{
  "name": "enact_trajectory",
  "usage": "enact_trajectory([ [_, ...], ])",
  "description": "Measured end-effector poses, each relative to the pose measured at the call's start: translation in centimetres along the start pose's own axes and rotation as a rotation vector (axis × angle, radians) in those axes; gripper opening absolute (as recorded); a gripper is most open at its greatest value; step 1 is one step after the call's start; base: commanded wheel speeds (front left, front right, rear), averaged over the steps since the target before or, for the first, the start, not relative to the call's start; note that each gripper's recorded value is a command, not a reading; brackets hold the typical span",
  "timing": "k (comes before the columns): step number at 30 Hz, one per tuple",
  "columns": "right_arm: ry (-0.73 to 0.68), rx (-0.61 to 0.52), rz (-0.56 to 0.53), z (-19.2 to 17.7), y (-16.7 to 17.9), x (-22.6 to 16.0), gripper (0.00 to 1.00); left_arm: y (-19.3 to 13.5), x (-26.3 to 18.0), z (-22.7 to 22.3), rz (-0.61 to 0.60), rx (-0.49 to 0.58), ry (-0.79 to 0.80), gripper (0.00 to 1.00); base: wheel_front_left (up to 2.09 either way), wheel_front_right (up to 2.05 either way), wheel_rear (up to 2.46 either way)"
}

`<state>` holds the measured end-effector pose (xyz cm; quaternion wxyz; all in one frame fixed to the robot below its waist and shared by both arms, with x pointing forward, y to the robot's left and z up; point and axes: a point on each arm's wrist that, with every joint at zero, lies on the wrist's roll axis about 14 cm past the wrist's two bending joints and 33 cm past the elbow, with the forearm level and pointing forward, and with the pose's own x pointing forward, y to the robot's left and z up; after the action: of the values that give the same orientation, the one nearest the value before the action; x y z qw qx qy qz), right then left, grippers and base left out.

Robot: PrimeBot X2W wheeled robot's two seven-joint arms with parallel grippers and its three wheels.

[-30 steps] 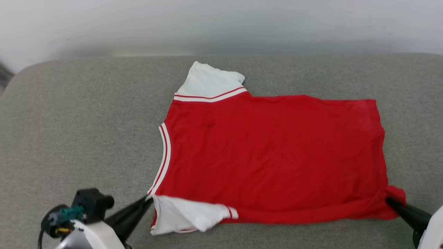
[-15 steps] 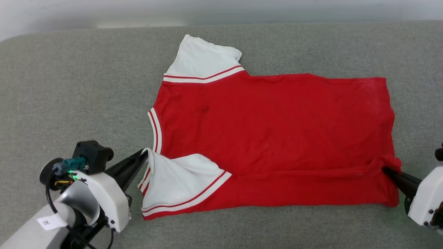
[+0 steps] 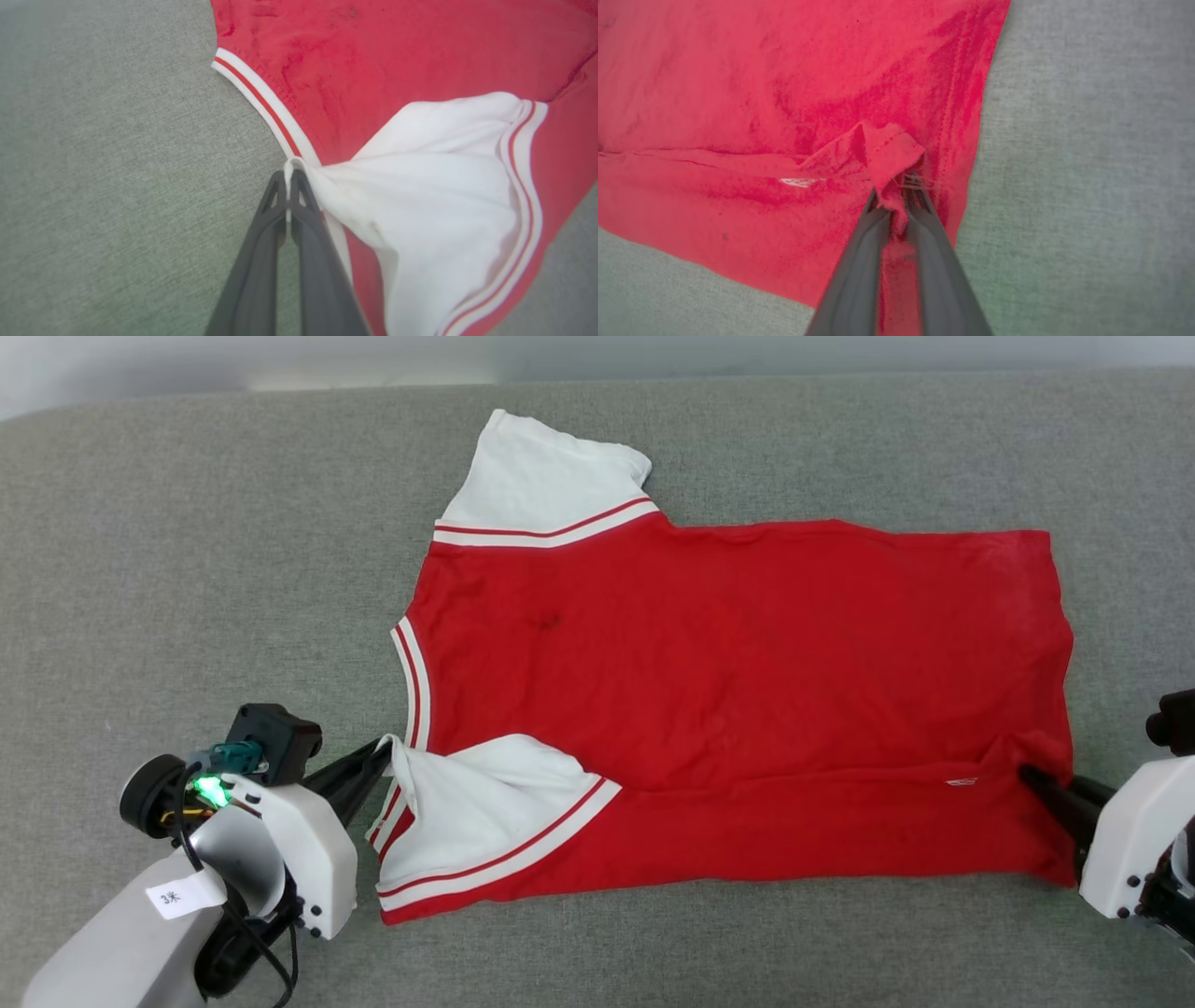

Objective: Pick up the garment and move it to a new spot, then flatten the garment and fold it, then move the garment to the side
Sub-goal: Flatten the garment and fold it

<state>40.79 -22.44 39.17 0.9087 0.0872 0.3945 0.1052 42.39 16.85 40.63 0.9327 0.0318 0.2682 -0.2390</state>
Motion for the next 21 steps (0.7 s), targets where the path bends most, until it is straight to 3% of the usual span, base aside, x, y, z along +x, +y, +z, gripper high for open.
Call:
enact_trajectory([
  [5,-0.057,-0.069,-0.009,1.4,0.4,-0.3,1.0,0.3,0.1,0.4,0.041,-0.015,-0.044,1.0,0.0,0.0,0.0],
  [14,-0.108,-0.31,-0.097,3.1,-0.2,-3.2,1.0,2.5,-1.9,2.2,0.224,-0.084,-0.144,1.0,0.0,0.0,0.0],
  [21,-0.073,-0.235,-0.146,0.9,-0.4,-5.6,1.0,1.5,-4.7,1.0,0.297,-0.209,-0.13,1.0,0.0,0.0,0.0],
])
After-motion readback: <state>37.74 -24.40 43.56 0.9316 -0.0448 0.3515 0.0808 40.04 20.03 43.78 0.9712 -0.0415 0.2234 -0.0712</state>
